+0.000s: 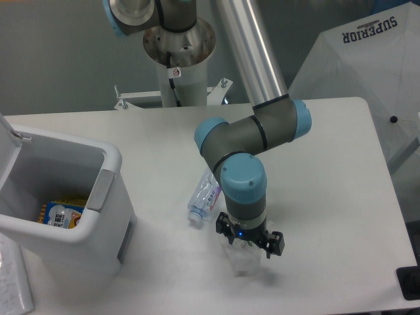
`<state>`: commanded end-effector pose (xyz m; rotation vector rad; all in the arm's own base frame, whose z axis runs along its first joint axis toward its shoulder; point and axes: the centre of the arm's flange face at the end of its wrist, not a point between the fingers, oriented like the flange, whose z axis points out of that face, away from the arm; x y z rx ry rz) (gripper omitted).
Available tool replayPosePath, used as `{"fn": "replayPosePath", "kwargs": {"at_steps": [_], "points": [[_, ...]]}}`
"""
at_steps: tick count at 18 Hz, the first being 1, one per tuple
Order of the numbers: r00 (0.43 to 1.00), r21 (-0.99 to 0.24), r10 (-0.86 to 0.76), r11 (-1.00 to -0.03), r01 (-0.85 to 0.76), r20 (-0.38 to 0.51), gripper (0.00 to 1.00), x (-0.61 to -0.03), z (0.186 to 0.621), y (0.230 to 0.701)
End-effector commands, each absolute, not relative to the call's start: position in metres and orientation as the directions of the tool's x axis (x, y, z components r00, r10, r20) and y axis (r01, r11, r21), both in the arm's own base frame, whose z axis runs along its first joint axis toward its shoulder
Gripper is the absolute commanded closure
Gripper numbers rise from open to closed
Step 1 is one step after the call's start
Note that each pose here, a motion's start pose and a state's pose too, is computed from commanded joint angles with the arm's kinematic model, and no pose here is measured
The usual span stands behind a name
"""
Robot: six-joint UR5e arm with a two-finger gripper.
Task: Place the trash in the trash can
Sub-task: 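Lower the gripper onto the plastic bag and close on it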
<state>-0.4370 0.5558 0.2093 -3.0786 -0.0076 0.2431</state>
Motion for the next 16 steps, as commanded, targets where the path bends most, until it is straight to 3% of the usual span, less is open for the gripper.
{"fn": "replayPosePath", "kwargs": {"at_steps": [6, 7, 8, 10, 12, 16], "points": [[0.991, -0.034, 0.012, -0.999, 0.008, -0.131, 0.00, -0.424, 0.189, 0.561], [0.991, -0.032, 0.012, -0.999, 0.008, -0.131, 0.07, -0.424, 0.187, 0.561], [0.992, -0.030, 0.012, -1.000, 0.008, -0.129, 0.36, -0.424, 0.188, 0.561], [0.991, -0.029, 0.015, -1.000, 0.011, -0.134, 0.61, -0.425, 0.188, 0.561], [0.990, -0.037, 0.027, -0.999, 0.022, -0.138, 0.77, -0.426, 0.192, 0.562], [0.987, -0.082, 0.070, -0.995, 0.059, -0.142, 0.92, -0.430, 0.208, 0.569]]}}
